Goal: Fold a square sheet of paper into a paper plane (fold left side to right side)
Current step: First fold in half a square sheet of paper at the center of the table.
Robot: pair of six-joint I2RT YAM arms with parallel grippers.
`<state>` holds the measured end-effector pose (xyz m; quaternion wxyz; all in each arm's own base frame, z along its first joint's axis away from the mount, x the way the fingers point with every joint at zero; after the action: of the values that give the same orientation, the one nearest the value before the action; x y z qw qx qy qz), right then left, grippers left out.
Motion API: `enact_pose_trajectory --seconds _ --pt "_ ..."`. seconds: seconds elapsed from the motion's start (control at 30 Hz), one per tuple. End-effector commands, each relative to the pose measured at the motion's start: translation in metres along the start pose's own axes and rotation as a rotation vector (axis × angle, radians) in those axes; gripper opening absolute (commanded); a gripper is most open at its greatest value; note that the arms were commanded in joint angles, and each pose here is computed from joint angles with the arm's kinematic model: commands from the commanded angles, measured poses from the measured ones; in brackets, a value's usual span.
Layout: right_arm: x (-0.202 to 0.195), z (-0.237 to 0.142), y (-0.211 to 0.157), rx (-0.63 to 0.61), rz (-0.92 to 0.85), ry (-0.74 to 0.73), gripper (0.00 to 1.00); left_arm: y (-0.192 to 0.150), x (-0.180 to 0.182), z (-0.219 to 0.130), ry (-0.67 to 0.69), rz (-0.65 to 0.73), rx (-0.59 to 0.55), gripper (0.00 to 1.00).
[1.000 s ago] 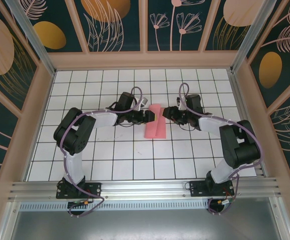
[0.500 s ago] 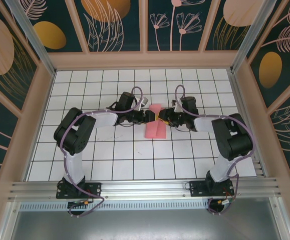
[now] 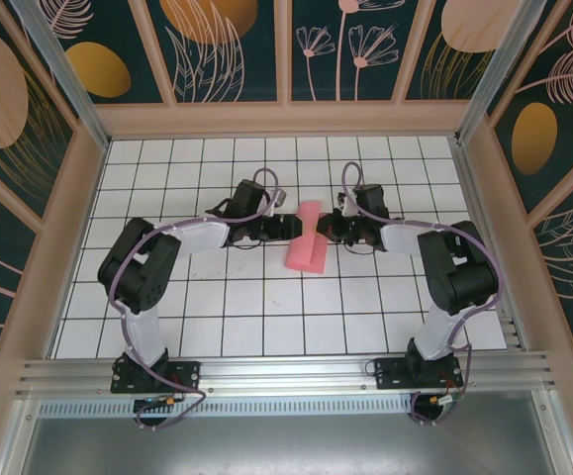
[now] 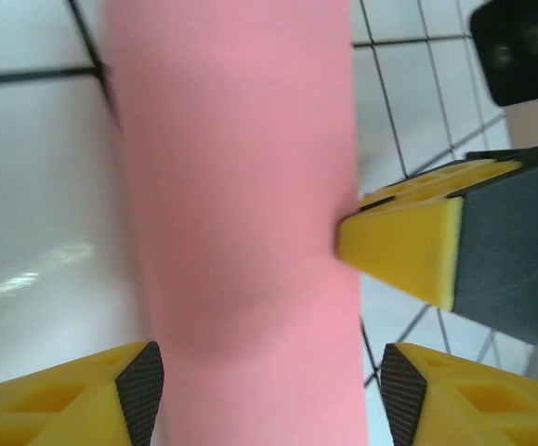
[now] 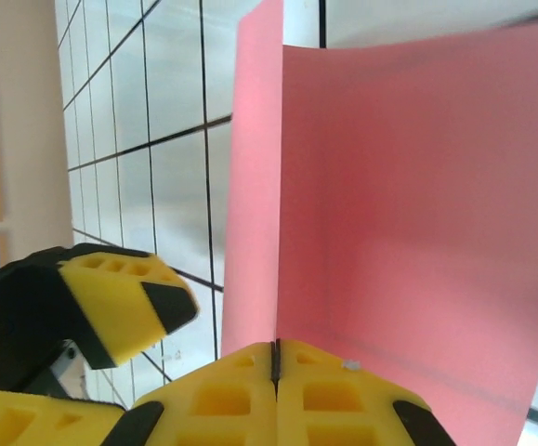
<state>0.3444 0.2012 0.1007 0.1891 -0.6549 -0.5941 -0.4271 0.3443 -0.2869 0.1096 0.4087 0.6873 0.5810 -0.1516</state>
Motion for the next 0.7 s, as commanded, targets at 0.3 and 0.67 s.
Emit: enact_pose_trajectory --seconds 0.3,0.67 --pt "-0.026 0.0 0.003 0.031 -0.033 -0.162 0.03 0.0 0.014 0.015 0.129 0.011 0.025 0.67" --pt "-0.035 0.003 -0.002 0.042 -0.015 -0.184 0.05 -0.001 0.021 0.04 0.153 0.003 0.073 0.61"
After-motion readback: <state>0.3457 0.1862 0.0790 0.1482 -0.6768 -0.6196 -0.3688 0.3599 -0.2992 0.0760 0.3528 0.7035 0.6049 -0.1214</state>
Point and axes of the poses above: each hand's point on the last joint's axis, 136 mm out from that joint toward the fingers, its own z axis out along the fingers, its own x axis along the line the jaws close on, y = z × x, the point moved 5 cm from there along -z, back along the fingers, and after that the axes turned 1 degree about -z, right-handed, at the moved point
